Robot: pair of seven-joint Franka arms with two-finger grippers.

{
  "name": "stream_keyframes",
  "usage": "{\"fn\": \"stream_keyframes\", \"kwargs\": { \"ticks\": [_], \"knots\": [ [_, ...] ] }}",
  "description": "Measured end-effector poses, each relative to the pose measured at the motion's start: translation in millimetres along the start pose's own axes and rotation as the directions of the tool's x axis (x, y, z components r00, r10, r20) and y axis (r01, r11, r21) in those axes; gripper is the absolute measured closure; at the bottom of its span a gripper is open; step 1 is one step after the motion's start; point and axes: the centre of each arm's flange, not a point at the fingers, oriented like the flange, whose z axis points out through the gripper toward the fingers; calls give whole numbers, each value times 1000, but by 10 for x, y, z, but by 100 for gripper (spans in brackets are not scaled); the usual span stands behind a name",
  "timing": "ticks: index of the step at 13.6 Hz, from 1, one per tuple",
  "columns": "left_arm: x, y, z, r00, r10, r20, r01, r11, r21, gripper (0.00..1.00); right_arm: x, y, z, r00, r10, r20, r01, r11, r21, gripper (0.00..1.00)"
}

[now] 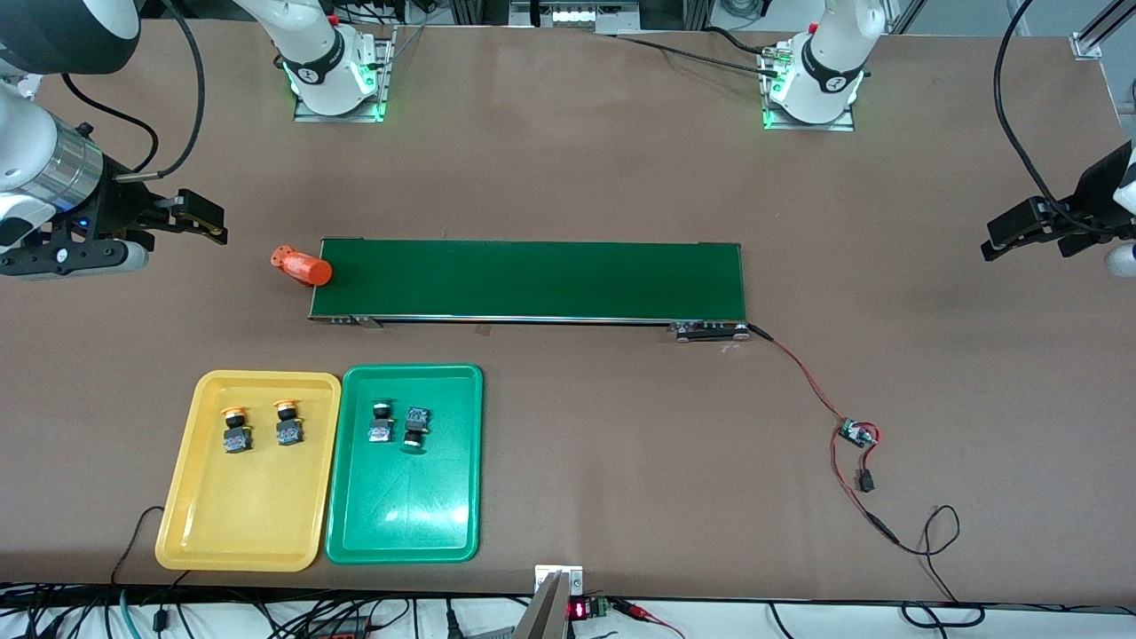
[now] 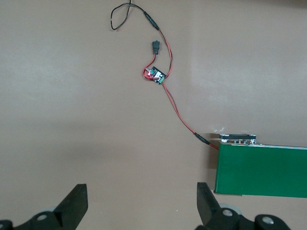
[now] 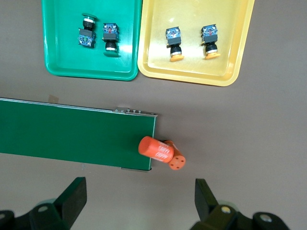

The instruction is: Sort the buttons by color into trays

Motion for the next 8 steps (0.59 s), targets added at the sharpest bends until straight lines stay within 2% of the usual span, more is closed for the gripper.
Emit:
{"fn": "stream_keyframes", "kwargs": {
  "ticks": [8],
  "knots": [
    [0, 0, 0, 1000, 0, 0, 0, 1000, 0, 0, 3, 7, -18, 1000, 1, -4, -1, 1000, 0, 0]
  ]
}}
